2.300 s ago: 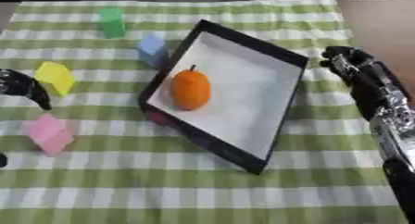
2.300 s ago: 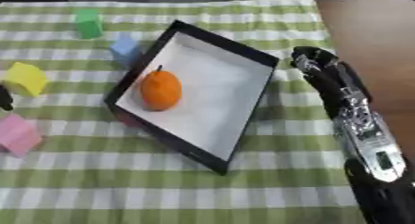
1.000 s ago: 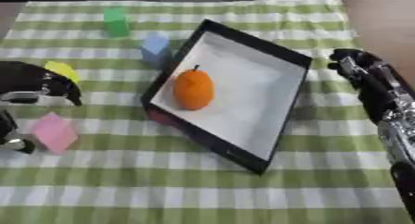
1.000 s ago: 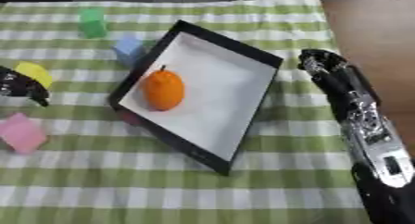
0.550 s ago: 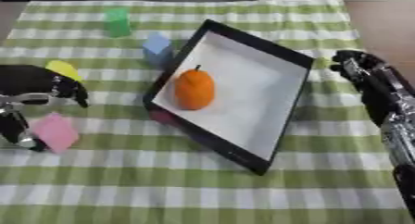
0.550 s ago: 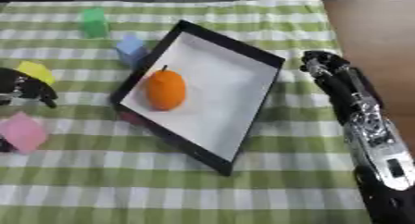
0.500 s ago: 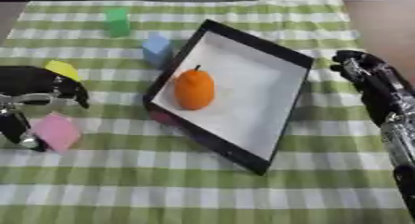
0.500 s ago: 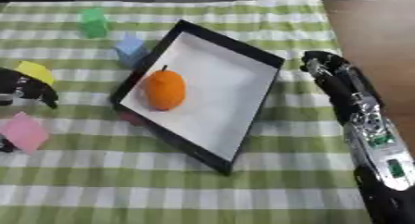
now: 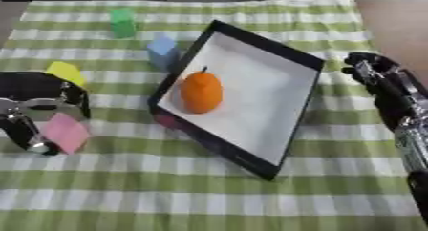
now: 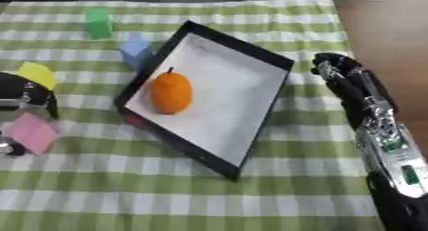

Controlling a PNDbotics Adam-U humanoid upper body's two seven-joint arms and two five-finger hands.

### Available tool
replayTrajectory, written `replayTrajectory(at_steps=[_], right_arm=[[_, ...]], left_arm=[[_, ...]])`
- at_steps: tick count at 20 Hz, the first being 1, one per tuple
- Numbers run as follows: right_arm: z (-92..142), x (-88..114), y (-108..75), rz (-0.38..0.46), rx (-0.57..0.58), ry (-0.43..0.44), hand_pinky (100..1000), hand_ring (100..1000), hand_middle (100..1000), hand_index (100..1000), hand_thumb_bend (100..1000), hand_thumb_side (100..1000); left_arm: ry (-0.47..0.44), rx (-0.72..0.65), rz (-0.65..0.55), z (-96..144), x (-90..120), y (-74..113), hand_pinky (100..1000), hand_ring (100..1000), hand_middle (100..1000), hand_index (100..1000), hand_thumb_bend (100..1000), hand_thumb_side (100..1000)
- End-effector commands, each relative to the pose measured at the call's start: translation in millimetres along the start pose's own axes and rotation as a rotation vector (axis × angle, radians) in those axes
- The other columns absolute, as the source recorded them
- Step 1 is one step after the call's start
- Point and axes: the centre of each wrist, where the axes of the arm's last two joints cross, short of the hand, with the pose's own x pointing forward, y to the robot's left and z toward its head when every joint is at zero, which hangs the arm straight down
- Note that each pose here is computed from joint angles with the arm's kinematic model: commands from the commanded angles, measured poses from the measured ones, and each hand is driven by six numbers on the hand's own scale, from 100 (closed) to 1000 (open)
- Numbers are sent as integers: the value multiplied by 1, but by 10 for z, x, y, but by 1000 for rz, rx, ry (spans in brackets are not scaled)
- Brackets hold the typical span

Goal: Pick up objects on the table and place them in the box.

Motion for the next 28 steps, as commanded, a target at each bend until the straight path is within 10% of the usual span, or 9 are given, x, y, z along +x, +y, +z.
replayTrajectory(at_steps=[1,10,28], right_arm=[[-14,56,-41,19,-3,-19,973,790,735,748,121,487],[-18,85,-77,31,-6,-27,974,790,735,748,117,483],[-94,338,-248,68,-62,-118,972,790,736,748,110,459]], left_arm=[[-35,-38,-65,147,-23,137,769,694,589,644,432,100],[-50,312,-144,462,352,1073,751,665,568,613,409,100],[-244,345,-200,-565,1185,1957,754,672,582,626,452,100]])
